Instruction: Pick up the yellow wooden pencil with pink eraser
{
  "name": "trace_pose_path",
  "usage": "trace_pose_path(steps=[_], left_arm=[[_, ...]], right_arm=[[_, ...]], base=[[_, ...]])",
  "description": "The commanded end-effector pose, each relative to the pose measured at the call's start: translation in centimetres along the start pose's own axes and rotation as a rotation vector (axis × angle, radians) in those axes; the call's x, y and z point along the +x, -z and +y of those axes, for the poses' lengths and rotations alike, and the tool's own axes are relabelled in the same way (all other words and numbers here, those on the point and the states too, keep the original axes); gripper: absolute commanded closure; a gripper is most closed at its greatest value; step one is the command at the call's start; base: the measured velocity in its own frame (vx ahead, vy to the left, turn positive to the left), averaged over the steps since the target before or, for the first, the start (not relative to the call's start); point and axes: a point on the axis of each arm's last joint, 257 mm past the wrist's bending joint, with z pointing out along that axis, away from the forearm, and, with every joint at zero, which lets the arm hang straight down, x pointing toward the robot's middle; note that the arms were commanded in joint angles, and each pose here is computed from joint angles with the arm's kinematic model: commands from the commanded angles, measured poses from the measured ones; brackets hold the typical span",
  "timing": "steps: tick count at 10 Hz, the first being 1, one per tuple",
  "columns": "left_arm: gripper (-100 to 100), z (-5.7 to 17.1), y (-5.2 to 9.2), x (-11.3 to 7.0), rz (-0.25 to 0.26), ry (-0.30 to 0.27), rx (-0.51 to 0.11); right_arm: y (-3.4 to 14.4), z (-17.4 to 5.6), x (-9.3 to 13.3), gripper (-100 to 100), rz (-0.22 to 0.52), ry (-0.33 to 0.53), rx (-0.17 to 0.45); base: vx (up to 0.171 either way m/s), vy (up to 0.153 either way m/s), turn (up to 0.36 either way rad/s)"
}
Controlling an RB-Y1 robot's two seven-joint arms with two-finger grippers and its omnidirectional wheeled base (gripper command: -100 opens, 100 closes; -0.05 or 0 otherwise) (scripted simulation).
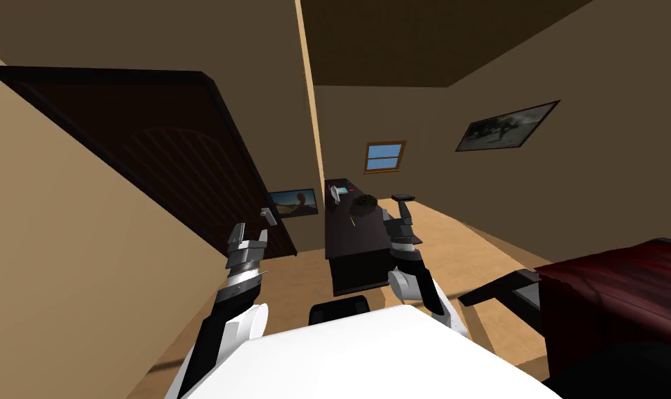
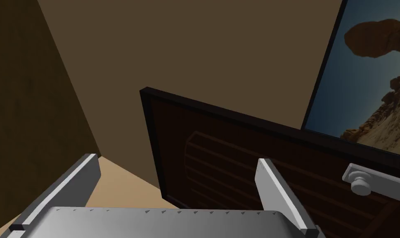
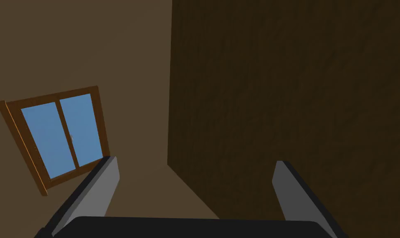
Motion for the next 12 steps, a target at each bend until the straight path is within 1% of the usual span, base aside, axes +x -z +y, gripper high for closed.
trace_pose_path(steps=[1,2,4,7,8,10,11,12], left_arm=[[0,0.0,0.0,0.0,0.0,0.0,0.0],[0,0.0,0.0,0.0,0.0,0.0,0.0],[0,0.0,0.0,0.0,0.0,0.0,0.0],[0,0.0,0.0,0.0,0.0,0.0,0.0],[0,0.0,0.0,0.0,0.0,0.0,0.0],[0,0.0,0.0,0.0,0.0,0.0,0.0],[0,0.0,0.0,0.0,0.0,0.0,0.0],[0,0.0,0.0,0.0,0.0,0.0,0.0]], right_arm=[[0.1,-0.1,-0.5,-100,0.024,0.065,0.0],[0.1,-0.1,-0.8,-100,0.039,0.107,-0.001],[0.2,-0.2,-1.6,-100,0.08,0.222,-0.008],[0.4,-0.3,-2.9,-100,0.168,0.446,-0.035],[0.4,-0.4,-2.8,-100,0.174,0.457,-0.035],[0.6,-0.5,-3.7,-100,0.249,0.628,-0.065],[0.6,-0.7,-3.5,-100,0.263,0.65,-0.064],[0.8,-0.8,-4.0,-100,0.303,0.737,-0.082]], base=[[-0.016,0.029,0.198],[-0.028,0.038,0.22],[-0.021,0.031,0.186],[-0.023,0.012,0.304],[-0.017,-0.012,0.054],[-0.029,-0.008,0.255],[-0.031,-0.018,0.106],[-0.037,-0.012,0.225]])
